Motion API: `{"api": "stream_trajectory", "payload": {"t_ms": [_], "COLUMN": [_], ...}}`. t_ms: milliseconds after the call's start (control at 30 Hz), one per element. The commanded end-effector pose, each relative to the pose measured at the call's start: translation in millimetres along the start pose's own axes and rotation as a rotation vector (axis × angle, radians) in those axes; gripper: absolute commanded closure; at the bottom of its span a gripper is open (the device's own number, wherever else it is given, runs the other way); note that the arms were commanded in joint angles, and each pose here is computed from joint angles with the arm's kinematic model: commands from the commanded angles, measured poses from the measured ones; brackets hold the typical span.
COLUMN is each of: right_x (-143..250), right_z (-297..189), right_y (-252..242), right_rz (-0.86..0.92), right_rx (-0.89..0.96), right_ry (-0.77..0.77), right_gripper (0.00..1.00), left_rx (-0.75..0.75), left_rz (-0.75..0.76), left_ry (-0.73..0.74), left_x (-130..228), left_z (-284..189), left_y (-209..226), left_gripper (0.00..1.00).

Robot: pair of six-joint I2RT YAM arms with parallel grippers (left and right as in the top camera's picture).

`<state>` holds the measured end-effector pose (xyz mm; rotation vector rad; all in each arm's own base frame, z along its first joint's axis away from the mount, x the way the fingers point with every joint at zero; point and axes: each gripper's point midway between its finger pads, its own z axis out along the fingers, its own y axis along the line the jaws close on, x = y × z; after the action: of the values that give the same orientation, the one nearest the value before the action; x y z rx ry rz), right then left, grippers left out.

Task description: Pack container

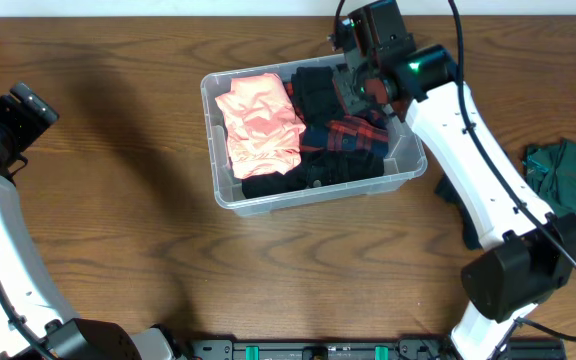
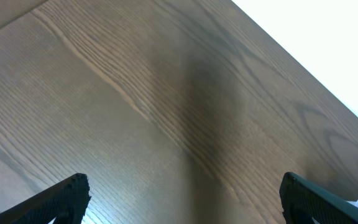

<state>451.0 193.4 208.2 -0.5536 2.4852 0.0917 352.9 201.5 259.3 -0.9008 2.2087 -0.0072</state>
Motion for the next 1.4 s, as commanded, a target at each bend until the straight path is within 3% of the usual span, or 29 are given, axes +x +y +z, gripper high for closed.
{"api": "stream_trajectory", "payload": {"t_ms": [0,167,400,533,700,767,900,1000,1200,1367], "right_x": [4,28,103,111,83,69,35,16,26,68], "right_z": [29,89,164,169,138,117,58,6,-76,-120], "right_y": [5,8,27,30,26,24,16,4,-42,-105], "right_rz": [0.011,0.033,0.052,0.069,0.071,0.073,0.088,0.117,0.21,0.372], "right_rx": [-0.007,-0.008,-0.081,-0.089,-0.089,-0.089,-0.085,-0.075,-0.02,0.067], "right_ry": [0.027,0.127,0.379,0.403,0.324,0.283,0.162,0.072,0.024,0.079], "right_gripper": [0.81,0.81,0.84,0.85,0.83,0.75,0.46,0.31,0.01,0.01], "left_rx": [0.007,0.006,0.006,0.007,0.007,0.006,0.007,0.006,0.007,0.006], "left_rz": [0.006,0.006,0.006,0.006,0.006,0.006,0.006,0.006,0.006,0.006], "left_ry": [0.004,0.004,0.004,0.004,0.004,0.004,0.004,0.004,0.004,0.004], "left_x": [0,0,0,0,0,0,0,0,0,0], "left_z": [2,2,2,2,2,2,2,2,2,2], "left_y": [0,0,0,0,0,0,0,0,0,0], "left_gripper": [0.02,0.02,0.02,0.02,0.02,0.02,0.02,0.02,0.02,0.02]}}
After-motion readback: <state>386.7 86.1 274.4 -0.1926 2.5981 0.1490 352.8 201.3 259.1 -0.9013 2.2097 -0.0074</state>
